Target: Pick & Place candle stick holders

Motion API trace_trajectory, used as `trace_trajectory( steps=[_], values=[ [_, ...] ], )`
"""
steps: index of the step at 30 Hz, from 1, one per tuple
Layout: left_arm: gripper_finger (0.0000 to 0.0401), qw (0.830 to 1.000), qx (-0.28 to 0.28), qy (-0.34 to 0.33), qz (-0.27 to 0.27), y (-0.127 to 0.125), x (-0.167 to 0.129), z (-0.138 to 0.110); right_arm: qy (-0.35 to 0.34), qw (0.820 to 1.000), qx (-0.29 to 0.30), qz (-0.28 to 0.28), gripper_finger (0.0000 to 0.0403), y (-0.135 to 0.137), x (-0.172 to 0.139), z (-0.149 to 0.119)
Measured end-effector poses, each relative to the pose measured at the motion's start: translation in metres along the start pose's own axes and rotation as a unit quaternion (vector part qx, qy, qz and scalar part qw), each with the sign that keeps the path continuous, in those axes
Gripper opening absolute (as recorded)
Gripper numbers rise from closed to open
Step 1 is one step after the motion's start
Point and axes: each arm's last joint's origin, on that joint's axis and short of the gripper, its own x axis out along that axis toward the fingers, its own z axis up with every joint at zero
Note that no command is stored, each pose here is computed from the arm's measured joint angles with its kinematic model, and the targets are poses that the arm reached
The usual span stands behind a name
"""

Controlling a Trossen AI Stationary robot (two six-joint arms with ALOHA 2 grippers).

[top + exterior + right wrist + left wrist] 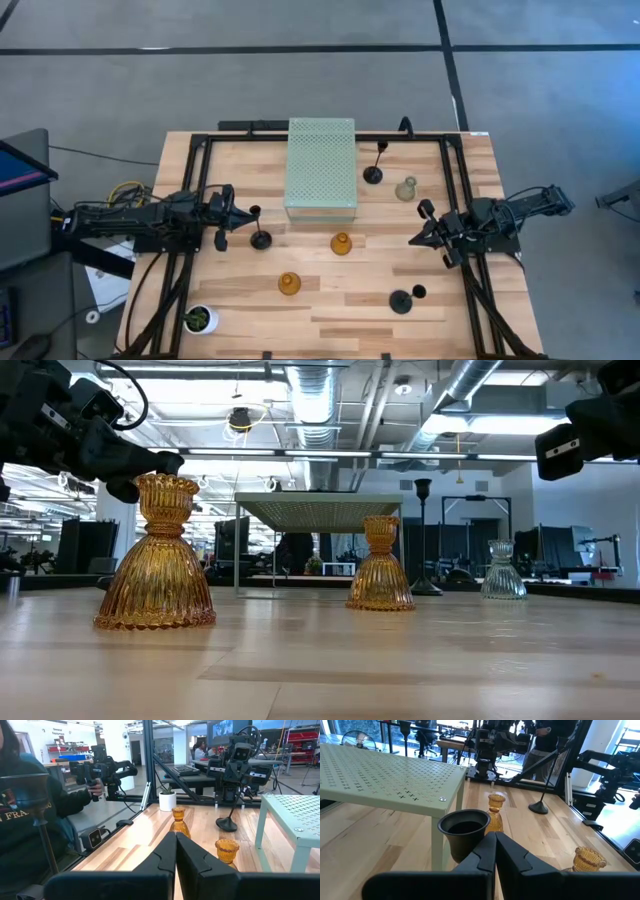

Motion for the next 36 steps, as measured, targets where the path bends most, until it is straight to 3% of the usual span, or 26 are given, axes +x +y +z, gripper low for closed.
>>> trace_trajectory(
  steps=[12, 30, 36],
  values=[
    [0.0007, 1.000, -0.003, 0.000, -0.004, -0.001, 0.000, 0.000, 0.000, 1.000, 0.000, 0.000, 0.0000, 0.000, 0.000, 0.000],
    [0.0007, 0.989, -0.015, 0.016, -0.145, -0.014, -0.001, 0.000, -0.002, 1.000, 0.000, 0.000, 0.0000, 0.000, 0.000, 0.000],
    [0.0007, 0.976, -0.020, 0.011, -0.217, -0.023, -0.005, 0.016, -0.003, 1.000, 0.000, 0.000, 0.0000, 0.000, 0.000, 0.001]
  ],
)
